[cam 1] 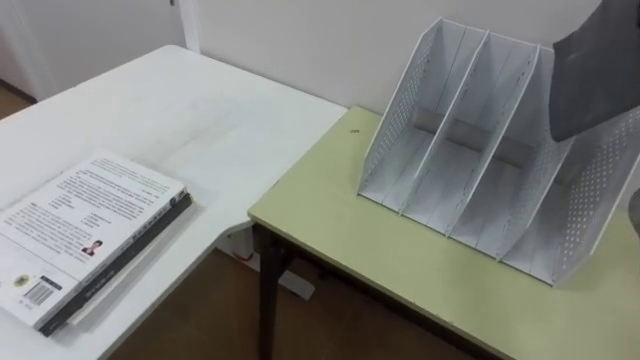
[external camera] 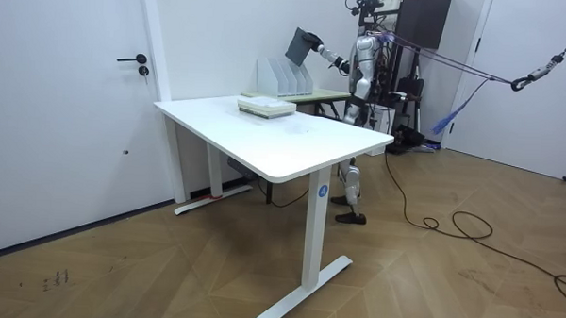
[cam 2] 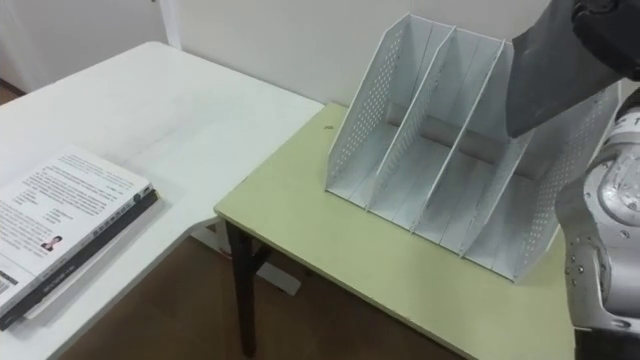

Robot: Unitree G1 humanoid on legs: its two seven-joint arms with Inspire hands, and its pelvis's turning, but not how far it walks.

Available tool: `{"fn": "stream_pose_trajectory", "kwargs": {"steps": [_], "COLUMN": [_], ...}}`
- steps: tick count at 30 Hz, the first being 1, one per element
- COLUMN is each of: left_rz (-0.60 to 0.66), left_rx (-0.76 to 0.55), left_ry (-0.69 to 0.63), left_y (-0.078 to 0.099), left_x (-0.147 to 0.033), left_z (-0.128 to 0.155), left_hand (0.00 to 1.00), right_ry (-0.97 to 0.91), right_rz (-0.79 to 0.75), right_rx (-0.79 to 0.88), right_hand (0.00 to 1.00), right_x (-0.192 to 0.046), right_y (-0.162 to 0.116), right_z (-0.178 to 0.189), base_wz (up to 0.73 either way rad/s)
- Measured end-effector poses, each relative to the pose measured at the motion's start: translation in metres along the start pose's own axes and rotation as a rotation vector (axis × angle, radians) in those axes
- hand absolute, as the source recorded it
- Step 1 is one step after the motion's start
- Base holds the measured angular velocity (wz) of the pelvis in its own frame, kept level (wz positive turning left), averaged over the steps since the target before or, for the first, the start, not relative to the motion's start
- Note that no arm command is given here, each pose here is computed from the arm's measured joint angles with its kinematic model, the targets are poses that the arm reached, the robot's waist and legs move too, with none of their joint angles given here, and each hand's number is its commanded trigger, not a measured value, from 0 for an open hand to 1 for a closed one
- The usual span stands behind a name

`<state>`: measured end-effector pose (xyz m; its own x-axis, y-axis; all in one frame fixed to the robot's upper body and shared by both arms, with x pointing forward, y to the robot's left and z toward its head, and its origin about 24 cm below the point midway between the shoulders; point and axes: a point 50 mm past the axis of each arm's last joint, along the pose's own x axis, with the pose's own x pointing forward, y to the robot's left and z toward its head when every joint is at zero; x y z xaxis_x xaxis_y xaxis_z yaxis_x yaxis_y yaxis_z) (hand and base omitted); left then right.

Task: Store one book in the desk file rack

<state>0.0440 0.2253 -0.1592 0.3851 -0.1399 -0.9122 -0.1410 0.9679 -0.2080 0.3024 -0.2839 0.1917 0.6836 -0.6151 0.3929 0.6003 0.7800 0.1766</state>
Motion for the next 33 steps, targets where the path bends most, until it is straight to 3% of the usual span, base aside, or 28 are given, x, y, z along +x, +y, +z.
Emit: {"fn": "stream_pose_trajectory", "kwargs": {"steps": [12,33], "left_rz": [0.019,0.005], "left_rx": [0.011,0.058], "left_ry": [0.002,0.019], "left_y": [0.004,0.003], "left_x": [-0.001,0.0], "left_z": [0.002,0.008], "left_hand": [0.0,0.0], "right_ry": [0.096,0.199], "right_rz": [-0.013,0.017], "right_rx": [-0.114,-0.184], "right_hand": [1.0,1.0], "right_x": [0.016,0.016], "right_y": [-0.012,-0.007], "right_z": [-0.018,-0.044], "base_wz": [0.04,0.02]}}
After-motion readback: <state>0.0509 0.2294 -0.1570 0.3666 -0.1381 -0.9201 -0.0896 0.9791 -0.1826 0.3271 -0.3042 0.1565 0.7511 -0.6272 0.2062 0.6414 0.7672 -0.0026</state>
